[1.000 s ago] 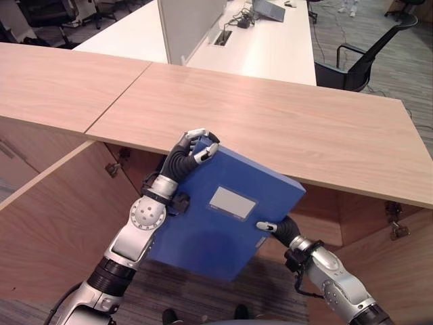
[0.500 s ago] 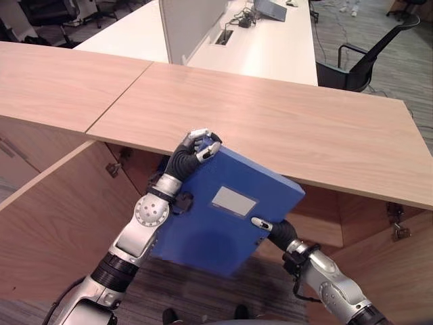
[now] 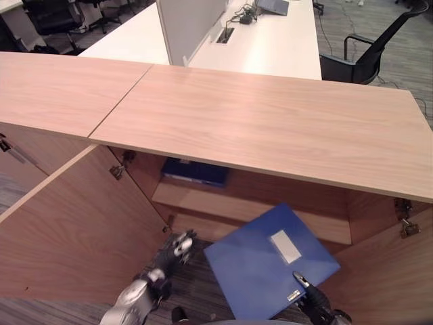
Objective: Put the empty folder in the office cabinet
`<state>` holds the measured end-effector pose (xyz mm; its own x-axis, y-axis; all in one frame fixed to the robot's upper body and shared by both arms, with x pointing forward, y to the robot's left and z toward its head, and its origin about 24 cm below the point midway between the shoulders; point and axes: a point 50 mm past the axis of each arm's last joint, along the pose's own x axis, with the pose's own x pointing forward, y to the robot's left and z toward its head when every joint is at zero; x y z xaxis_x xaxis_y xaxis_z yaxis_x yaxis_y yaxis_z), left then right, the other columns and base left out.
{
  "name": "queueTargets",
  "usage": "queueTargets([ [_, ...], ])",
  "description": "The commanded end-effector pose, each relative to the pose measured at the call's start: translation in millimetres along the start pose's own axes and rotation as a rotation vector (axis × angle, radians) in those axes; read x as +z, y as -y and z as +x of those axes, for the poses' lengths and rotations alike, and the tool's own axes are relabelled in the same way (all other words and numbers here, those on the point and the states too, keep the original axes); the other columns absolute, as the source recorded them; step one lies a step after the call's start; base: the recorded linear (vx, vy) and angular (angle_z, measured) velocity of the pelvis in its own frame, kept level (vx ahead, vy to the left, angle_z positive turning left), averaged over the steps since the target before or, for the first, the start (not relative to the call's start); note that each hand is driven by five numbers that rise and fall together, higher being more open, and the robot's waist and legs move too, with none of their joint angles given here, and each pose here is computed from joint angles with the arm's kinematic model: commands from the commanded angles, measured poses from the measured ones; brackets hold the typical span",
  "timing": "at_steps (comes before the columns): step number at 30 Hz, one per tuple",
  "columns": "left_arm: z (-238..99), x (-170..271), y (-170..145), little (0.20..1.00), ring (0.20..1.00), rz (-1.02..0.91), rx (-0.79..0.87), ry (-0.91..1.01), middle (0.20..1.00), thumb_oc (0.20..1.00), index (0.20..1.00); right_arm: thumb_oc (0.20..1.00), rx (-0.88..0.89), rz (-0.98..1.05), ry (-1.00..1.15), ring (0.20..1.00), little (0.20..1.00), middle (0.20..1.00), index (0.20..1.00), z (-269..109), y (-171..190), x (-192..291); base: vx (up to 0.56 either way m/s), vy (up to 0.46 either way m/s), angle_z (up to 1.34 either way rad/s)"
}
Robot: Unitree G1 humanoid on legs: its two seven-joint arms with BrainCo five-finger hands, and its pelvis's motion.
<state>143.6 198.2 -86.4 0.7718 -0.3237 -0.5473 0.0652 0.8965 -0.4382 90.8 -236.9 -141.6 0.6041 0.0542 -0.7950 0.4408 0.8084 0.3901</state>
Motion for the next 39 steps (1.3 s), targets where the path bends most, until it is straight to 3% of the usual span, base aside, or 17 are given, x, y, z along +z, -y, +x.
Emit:
queueTargets([
  [1, 12.9, 24.8, -5.8, 1.0, 1.0, 0.064, 0.018, 0.073, 1.0, 1.0, 1.0, 0.2, -0.031, -0.033, -0.07, 0.2, 0.2, 0.2, 0.2, -0.3, 3.8, -15.2, -0.01, -0.015, 0.09],
  [5, 12.6, 0.0, -20.8, 1.0, 1.0, 0.037, 0.145, -0.003, 1.0, 1.0, 1.0, 0.2, -0.174, 0.023, -0.155, 0.2, 0.2, 0.2, 0.2, -8.0, 26.1, -35.6, 0.0, -0.016, 0.12],
  [10, 18.4, -20.3, -26.4, 1.0, 1.0, 0.033, 0.258, -0.094, 1.0, 1.0, 1.0, 0.2, -0.082, -0.013, -0.007, 0.2, 0.2, 0.2, 0.2, 14.8, -5.8, 6.7, 0.01, 0.035, 0.12],
  [11, 19.6, -25.7, -26.1, 1.0, 1.0, 0.075, 0.28, -0.13, 1.0, 1.0, 1.0, 0.2, -0.004, -0.027, 0.102, 0.2, 0.2, 0.2, 0.2, 22.4, -28.1, 35.3, 0.04, 0.083, 0.11],
  [12, 19.7, -25.8, -26.0, 1.0, 1.0, 0.075, 0.28, -0.13, 1.0, 1.0, 1.0, 0.2, -0.005, -0.027, 0.102, 0.2, 0.2, 0.2, 0.2, 22.3, -28.1, 35.3, 0.08, 0.196, 0.02],
  [13, 19.4, -29.8, -26.4, 1.0, 1.0, 0.078, 0.302, -0.146, 1.0, 1.0, 1.0, 0.2, 0.102, -0.047, 0.247, 0.2, 0.2, 0.2, 0.2, 24.4, -57.6, 72.3, 0.04, 0.115, -0.02],
  [14, 19.4, -29.9, -26.3, 1.0, 1.0, 0.077, 0.302, -0.146, 1.0, 1.0, 1.0, 0.2, 0.101, -0.047, 0.247, 0.2, 0.2, 0.2, 0.2, 24.3, -57.6, 72.3, 0.12, 0.247, 0.21],
  [15, 15.7, -36.7, -28.2, 1.0, 1.0, 0.073, 0.328, -0.167, 1.0, 1.0, 1.0, 0.2, 0.212, -0.077, 0.379, 0.2, 0.2, 0.2, 0.2, 18.7, -85.9, 104.4, 0.13, 0.198, 0.19],
  [18, 12.8, -39.7, -33.3, 1.0, 1.0, 0.076, 0.37, -0.18, 1.0, 1.0, 1.0, 0.2, 0.331, -0.112, 0.521, 0.2, 0.2, 0.2, 0.2, 7.7, -118.6, 137.9, 0.11, 0.185, -0.04],
  [27, 6.7, -37.3, -52.7, 1.0, 1.0, 0.105, 0.483, -0.216, 1.0, 1.0, 1.0, 0.2, 0.519, -0.182, 0.805, 0.2, 0.2, 0.2, 0.2, -26.0, -187.1, 200.5, 0.04, 0.232, -0.13],
  [31, 9.4, -15.7, -60.3, 1.0, 1.0, 0.088, 0.522, -0.137, 1.0, 1.0, 1.0, 0.2, 0.569, -0.191, 0.9, 0.2, 0.2, 0.2, 0.2, -38.6, -225.1, 233.4, -0.07, 0.172, -0.23],
  [39, 15.8, 16.8, -56.9, 1.0, 1.0, 0.096, 0.493, 0.005, 1.0, 1.0, 1.0, 0.2, 0.512, -0.173, 1.047, 0.2, 0.2, 0.2, 0.2, -61.8, -219.0, 272.6, -0.02, -0.074, -0.17],
])
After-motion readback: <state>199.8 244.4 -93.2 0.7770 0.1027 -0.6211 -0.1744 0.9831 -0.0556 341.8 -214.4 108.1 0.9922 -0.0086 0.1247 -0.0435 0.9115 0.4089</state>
